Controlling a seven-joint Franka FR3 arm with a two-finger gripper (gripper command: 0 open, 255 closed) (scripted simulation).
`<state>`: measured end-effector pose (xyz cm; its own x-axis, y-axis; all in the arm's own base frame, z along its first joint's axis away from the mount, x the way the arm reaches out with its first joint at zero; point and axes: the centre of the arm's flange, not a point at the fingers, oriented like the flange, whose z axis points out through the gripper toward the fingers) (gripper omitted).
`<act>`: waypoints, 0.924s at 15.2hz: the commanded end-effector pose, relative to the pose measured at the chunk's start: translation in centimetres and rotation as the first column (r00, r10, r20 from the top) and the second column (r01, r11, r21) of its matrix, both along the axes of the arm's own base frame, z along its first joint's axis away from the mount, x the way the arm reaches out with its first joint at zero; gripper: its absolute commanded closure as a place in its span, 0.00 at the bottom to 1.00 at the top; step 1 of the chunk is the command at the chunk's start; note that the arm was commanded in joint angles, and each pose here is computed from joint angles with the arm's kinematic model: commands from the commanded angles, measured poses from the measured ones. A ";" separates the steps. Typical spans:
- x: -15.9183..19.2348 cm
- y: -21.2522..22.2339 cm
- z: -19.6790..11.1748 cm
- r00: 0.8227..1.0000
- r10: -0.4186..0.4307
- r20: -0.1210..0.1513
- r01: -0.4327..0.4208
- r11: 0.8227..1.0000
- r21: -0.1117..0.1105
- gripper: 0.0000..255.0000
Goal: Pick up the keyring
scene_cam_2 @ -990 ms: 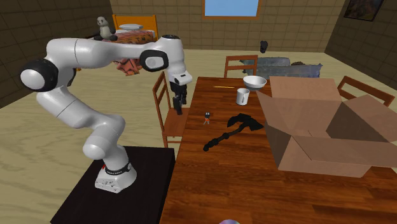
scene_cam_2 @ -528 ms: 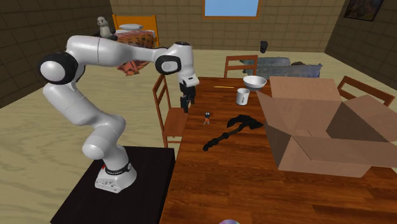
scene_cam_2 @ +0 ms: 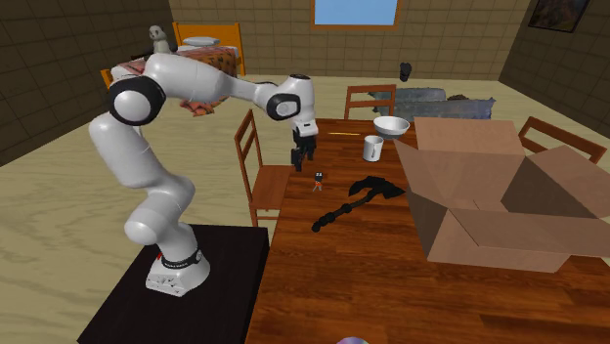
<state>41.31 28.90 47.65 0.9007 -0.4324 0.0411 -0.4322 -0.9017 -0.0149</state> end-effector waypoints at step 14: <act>5.5 6.7 -8.6 0.986 -0.165 -0.020 0.165 0.986 0.004 0.00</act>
<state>46.80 35.58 39.68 0.8176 -0.5754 0.0214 -0.5754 -0.8178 -0.0096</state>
